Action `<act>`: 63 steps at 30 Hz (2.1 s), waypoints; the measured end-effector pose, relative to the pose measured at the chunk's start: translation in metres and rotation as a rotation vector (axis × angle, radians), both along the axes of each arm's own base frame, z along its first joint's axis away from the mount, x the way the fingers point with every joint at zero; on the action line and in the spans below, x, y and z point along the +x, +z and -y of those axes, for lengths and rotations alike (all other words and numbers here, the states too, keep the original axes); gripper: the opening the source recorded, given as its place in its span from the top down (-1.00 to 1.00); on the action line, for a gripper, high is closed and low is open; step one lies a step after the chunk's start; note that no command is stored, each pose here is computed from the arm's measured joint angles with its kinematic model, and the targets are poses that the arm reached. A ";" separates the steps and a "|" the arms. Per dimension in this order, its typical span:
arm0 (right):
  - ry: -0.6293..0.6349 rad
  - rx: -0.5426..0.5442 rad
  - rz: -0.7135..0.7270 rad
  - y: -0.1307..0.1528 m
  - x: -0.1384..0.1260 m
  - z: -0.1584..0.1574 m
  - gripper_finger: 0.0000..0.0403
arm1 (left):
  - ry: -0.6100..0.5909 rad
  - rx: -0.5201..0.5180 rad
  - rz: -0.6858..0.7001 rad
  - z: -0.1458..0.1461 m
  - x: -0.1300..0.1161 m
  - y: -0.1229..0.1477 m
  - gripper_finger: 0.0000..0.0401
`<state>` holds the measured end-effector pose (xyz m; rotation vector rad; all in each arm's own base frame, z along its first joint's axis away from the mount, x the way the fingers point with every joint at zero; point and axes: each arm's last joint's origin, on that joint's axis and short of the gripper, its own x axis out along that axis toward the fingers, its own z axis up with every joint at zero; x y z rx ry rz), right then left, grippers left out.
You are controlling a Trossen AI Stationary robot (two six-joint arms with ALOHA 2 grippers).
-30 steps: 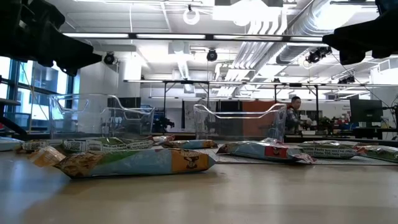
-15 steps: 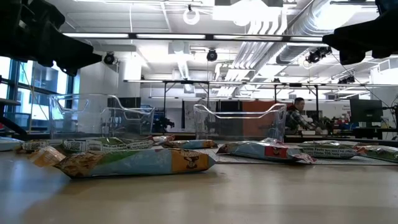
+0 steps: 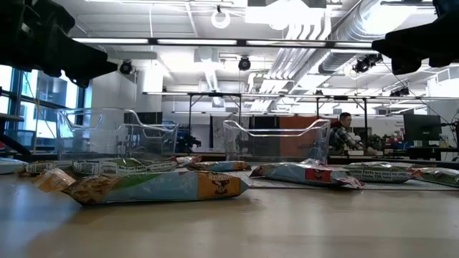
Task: Pick and place Granola Bars by type
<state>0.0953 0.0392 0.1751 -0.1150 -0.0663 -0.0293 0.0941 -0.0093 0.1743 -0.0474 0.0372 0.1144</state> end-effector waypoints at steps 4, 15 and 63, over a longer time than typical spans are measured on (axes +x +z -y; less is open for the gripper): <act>0.000 0.000 0.000 0.000 0.000 0.000 0.36 | 0.000 0.000 0.000 0.000 0.000 0.000 0.04; 0.000 0.000 0.000 0.000 0.000 0.000 0.36 | 0.000 0.000 0.000 0.000 0.000 0.000 0.04; 0.027 -0.167 0.131 0.014 -0.002 -0.001 0.36 | 0.000 0.000 0.000 0.000 0.000 0.000 0.04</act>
